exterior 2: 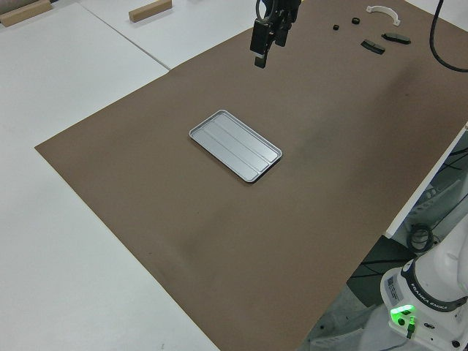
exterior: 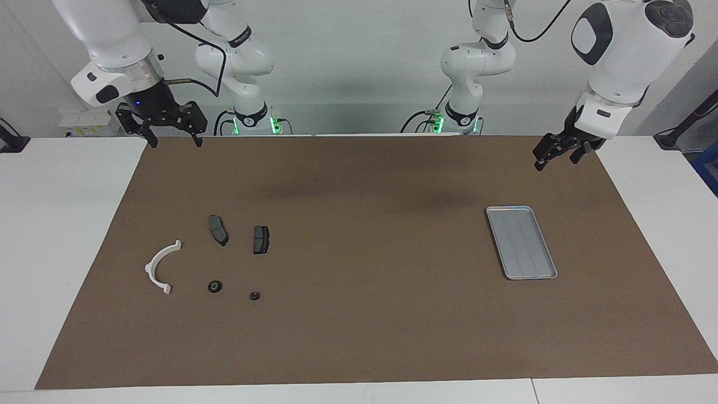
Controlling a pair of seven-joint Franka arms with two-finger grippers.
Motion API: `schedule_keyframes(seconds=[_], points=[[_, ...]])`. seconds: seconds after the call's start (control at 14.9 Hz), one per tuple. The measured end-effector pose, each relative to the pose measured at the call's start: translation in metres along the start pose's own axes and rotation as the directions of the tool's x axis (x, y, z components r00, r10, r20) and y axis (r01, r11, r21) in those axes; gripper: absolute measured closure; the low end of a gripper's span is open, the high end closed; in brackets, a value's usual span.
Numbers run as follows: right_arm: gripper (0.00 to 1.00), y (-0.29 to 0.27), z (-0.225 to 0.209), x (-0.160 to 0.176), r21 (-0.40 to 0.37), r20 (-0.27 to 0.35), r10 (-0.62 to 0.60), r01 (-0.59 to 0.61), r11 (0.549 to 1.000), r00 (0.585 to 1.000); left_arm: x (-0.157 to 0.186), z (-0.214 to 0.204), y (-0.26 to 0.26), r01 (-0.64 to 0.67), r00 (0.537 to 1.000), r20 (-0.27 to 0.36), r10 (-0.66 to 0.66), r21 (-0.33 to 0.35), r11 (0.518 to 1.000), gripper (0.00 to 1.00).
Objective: Pick bearing gear from pile to tray
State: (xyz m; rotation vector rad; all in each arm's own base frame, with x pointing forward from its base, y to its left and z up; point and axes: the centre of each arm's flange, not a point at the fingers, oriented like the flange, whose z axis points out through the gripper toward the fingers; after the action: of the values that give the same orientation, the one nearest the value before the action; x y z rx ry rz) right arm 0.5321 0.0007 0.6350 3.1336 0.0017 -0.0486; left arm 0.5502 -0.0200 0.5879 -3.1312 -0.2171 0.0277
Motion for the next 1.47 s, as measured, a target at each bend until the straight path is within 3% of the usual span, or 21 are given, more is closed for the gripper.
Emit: schedule_keyframes(seconds=[1.27,1.47], points=[[0.00,-0.002,0.003,0.000,0.000,0.005,-0.001,0.001,1.000,1.000,0.000,0.000,0.000,0.000,1.000,0.000,0.000,0.000,1.000,0.00],[0.00,-0.015,0.020,0.009,-0.001,-0.030,-0.025,0.025,1.000,0.999,0.000,0.000,0.000,0.000,1.000,0.000,0.000,0.000,1.000,0.00]])
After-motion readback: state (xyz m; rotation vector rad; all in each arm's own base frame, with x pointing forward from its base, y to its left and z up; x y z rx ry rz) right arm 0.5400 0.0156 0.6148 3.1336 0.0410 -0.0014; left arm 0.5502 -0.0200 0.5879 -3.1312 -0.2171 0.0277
